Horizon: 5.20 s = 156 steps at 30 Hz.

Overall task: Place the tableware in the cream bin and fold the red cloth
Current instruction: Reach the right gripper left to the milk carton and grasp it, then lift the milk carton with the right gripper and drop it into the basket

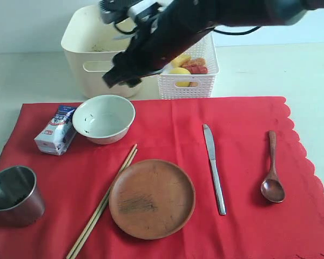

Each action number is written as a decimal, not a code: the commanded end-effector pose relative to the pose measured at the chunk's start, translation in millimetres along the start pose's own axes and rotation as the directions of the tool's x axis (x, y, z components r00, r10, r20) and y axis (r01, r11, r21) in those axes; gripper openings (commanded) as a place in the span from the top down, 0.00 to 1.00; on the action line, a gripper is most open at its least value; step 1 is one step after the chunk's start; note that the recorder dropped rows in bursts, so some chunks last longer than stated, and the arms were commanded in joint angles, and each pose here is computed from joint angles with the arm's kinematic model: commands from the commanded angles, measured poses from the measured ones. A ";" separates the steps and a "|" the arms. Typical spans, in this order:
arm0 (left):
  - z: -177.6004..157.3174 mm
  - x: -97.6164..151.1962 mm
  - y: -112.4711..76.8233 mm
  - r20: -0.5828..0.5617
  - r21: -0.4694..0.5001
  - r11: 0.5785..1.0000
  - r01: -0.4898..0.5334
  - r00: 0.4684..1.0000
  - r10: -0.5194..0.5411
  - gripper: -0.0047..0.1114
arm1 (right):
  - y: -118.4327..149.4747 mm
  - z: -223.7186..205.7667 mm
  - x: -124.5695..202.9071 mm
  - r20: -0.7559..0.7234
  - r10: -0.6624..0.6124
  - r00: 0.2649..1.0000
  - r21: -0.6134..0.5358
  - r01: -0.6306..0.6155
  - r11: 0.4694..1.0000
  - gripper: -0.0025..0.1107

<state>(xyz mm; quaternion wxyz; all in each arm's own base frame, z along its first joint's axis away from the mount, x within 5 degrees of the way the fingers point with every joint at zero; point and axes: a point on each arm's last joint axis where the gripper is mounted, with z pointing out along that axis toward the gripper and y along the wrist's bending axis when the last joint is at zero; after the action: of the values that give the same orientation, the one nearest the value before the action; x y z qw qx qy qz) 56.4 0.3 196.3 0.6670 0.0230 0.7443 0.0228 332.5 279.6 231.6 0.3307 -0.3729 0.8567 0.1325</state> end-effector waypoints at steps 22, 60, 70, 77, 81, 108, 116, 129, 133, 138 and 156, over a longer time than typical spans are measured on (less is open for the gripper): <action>-0.3 0.6 -0.1 0.004 0.001 1.000 0.006 1.000 -0.006 0.95 | 95.4 104.7 -36.9 0.021 -0.284 0.959 -0.142 0.284 0.948 0.20; -0.3 0.6 -0.1 0.004 0.001 1.000 0.006 1.000 -0.006 0.95 | 94.9 113.8 -30.6 0.004 -0.864 0.504 -0.242 0.839 0.488 0.20; -0.3 0.6 -0.1 0.004 0.001 1.000 0.006 1.000 -0.006 0.95 | 103.0 145.5 -19.4 0.138 -0.915 0.380 -0.195 0.916 0.351 0.20; -0.3 0.6 -0.1 0.004 0.001 1.000 0.006 1.000 -0.006 0.95 | 102.9 164.1 -5.4 0.132 -0.932 0.339 -0.204 0.929 0.309 0.20; -0.3 0.6 -0.1 0.004 0.001 1.000 0.006 1.000 -0.006 0.95 | 102.8 168.2 -1.8 0.138 -0.947 0.290 -0.203 0.944 0.259 0.32; -0.3 0.6 -0.1 0.004 0.001 1.000 0.006 1.000 -0.006 0.95 | 106.4 95.4 -72.9 0.307 -0.828 0.469 0.015 0.867 0.497 0.98; -0.3 0.6 -0.1 0.004 0.001 1.000 0.006 1.000 -0.006 0.95 | 102.3 37.6 -92.4 0.316 -0.766 0.560 -0.076 0.820 0.567 0.98; -0.3 0.6 -0.1 0.004 0.001 1.000 0.006 1.000 -0.006 0.95 | -0.1 -44.1 -85.0 0.152 -0.556 0.817 -0.371 0.569 0.734 0.98; -0.3 0.6 -0.1 0.004 0.001 1.000 0.006 1.000 -0.006 0.95 | -48.1 -63.8 -79.3 0.191 -0.433 0.881 -0.403 0.473 0.784 0.98; -0.3 0.6 -0.1 0.004 0.001 1.000 0.006 1.000 -0.006 0.95 | -93.4 -71.0 -51.7 0.145 -0.373 0.916 -0.391 0.399 0.829 0.98; -0.3 0.6 -0.1 0.004 0.001 1.000 0.006 1.000 -0.006 0.95 | -212.5 -16.9 -6.5 0.196 -0.076 0.978 -0.037 0.085 0.996 0.98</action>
<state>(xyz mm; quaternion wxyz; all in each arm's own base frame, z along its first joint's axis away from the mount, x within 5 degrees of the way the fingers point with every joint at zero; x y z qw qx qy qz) 56.4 0.3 196.3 0.6670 0.0230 0.7443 0.0228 467.8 131.6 266.5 0.3800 -0.4356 0.7935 0.1903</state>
